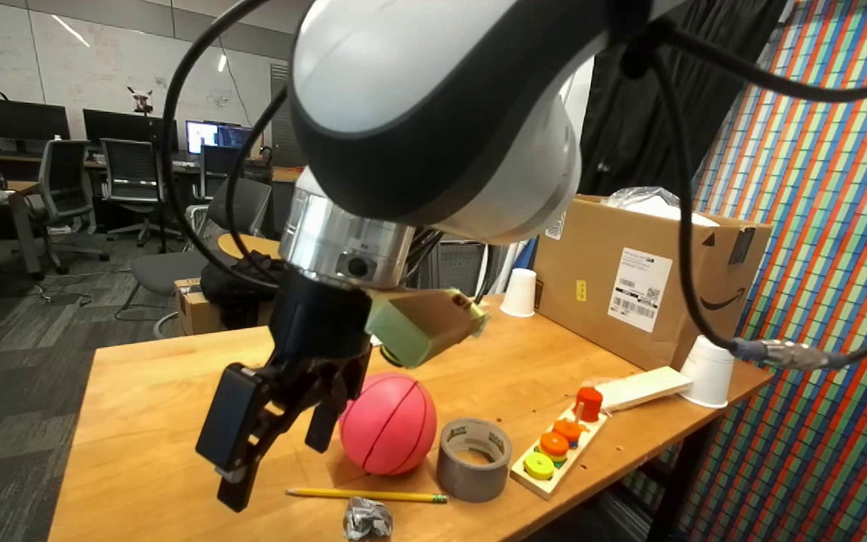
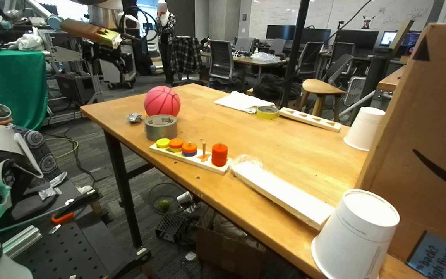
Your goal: Move the ball to the right
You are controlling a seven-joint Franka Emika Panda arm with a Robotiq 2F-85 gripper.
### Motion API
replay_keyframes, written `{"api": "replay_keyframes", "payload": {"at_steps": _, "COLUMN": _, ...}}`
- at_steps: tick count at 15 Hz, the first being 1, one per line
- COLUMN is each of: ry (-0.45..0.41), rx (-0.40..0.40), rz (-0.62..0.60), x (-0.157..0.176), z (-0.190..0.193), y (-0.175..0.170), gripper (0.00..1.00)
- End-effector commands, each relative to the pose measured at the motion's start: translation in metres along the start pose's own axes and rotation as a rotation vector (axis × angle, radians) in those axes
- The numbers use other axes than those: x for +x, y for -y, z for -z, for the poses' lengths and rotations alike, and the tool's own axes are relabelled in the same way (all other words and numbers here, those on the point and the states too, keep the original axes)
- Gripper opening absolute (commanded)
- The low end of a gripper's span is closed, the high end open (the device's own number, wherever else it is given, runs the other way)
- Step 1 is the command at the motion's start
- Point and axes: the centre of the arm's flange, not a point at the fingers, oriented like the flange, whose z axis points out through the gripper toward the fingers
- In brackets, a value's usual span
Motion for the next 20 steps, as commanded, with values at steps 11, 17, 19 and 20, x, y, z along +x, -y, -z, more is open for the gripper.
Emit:
{"api": "replay_keyframes", "payload": {"at_steps": 11, "ry": -0.048, "rx": 0.141, "rz": -0.024, "x": 0.024, "z": -0.039, "y": -0.052, "gripper": 1.00}}
{"api": "replay_keyframes", "payload": {"at_steps": 17, "ry": 0.077, "rx": -0.165, "rz": -0.008, "x": -0.023, "z": 0.003, "y": -0.183, "gripper": 1.00}}
{"api": "replay_keyframes", "payload": {"at_steps": 19, "ry": 0.060, "rx": -0.293, "rz": 0.025, "x": -0.034, "z": 0.055, "y": -0.204, "gripper": 1.00}}
{"api": "replay_keyframes", "payload": {"at_steps": 20, "ry": 0.055, "rx": -0.352, "rz": 0.044, "x": -0.042, "z": 0.080, "y": -0.206, "gripper": 1.00}}
